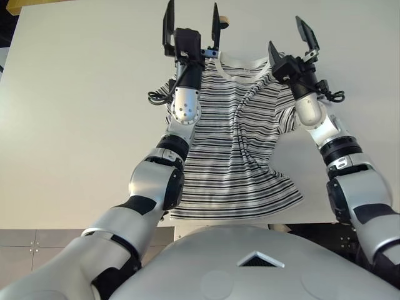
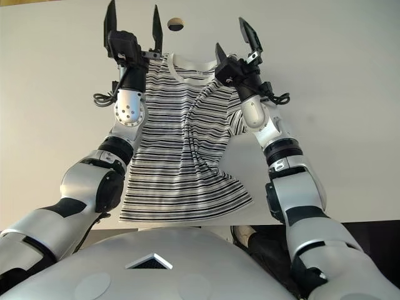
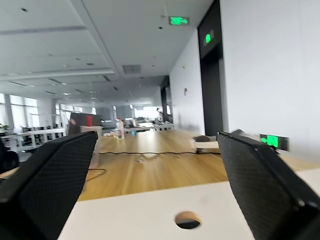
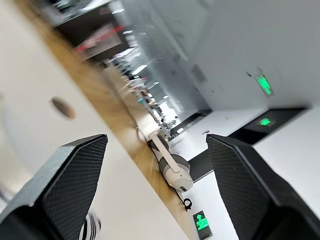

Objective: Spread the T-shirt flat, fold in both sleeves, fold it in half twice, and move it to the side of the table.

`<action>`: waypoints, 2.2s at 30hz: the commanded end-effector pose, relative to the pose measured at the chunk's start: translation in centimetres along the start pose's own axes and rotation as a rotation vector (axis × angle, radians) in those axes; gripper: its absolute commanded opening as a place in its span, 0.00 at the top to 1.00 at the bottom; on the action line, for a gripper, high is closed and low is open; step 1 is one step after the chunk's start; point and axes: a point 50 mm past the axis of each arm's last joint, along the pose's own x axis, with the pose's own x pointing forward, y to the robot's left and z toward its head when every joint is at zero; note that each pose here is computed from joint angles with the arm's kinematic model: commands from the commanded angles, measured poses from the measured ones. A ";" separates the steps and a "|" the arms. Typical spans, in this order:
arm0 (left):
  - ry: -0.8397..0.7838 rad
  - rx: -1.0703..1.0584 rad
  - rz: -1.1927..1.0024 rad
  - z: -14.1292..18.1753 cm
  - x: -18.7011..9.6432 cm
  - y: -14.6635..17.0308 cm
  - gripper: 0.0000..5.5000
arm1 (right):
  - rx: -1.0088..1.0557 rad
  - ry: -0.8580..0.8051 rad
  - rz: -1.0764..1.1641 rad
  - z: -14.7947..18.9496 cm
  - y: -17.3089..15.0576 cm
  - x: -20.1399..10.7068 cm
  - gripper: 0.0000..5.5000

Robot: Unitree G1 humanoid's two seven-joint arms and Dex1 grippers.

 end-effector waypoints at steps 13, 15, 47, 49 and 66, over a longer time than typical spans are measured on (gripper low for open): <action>-0.077 0.044 0.010 1.3 1.5 0.2 0.19 | -0.358 0.115 0.663 -5.2 1.3 -7.1 0.33; -0.078 0.050 0.009 1.3 1.6 0.3 0.19 | -0.409 0.186 0.697 -6.6 0.5 -7.4 0.33; -0.036 1.275 -1.298 -5.6 -4.3 1.5 0.19 | -0.314 -0.006 -0.072 -1.3 -6.8 -4.7 0.33; -0.026 1.307 -1.359 -5.8 -4.7 2.4 0.19 | -0.312 -0.011 -0.059 -0.9 -6.6 -4.8 0.33; -0.163 1.253 -0.902 -2.0 -3.6 7.1 0.19 | -0.266 -0.055 0.043 0.9 -4.0 -4.9 0.33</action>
